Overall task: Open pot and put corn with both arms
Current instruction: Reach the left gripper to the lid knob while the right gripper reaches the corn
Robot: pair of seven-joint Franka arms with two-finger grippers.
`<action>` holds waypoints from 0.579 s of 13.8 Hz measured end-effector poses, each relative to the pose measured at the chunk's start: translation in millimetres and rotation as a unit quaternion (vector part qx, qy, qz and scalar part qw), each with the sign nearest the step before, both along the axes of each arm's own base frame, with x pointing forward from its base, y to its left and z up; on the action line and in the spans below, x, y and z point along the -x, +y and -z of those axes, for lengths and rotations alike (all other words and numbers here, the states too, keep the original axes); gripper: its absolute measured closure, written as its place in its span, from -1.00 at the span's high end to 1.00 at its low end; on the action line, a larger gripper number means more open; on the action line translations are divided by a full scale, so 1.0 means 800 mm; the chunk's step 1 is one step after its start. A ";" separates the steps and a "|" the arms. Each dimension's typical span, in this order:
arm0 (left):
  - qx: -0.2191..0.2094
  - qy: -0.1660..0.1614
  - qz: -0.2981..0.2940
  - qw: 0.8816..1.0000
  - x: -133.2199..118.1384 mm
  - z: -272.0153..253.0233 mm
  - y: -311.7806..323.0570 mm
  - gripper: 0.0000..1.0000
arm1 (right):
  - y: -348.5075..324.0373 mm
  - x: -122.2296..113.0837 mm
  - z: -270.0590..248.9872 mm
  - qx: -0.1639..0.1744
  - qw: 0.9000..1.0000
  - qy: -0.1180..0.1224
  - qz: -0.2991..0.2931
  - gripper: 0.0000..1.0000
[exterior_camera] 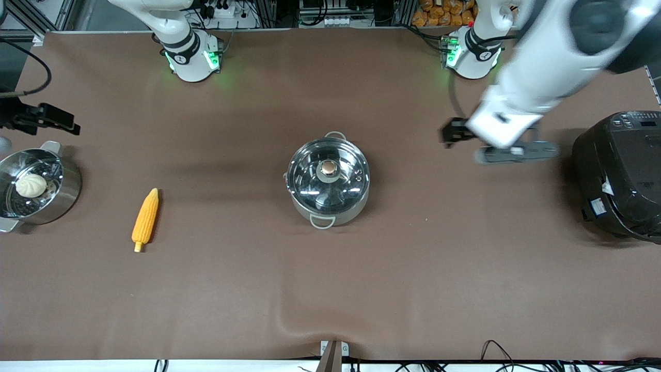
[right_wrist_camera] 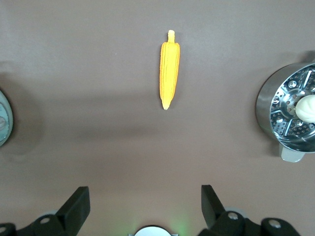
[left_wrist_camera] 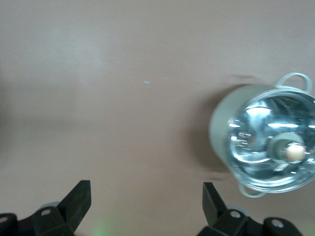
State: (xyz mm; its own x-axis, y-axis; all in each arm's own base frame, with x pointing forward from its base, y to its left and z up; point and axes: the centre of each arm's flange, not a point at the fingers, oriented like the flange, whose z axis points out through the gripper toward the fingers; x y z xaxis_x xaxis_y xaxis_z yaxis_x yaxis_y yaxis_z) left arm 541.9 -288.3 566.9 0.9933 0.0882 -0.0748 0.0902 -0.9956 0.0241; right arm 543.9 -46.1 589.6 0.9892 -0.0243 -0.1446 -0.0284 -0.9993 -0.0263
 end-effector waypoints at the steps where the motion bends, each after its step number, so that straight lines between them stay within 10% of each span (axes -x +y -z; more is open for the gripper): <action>1: 0.003 -0.003 -0.008 1.000 0.007 0.012 -0.042 1.00 | 0.002 -0.002 0.014 0.000 1.000 0.004 -0.002 1.00; 8: 0.008 -0.015 -0.027 0.999 0.060 0.118 -0.235 1.00 | 0.011 -0.028 0.174 0.001 1.000 -0.002 -0.007 1.00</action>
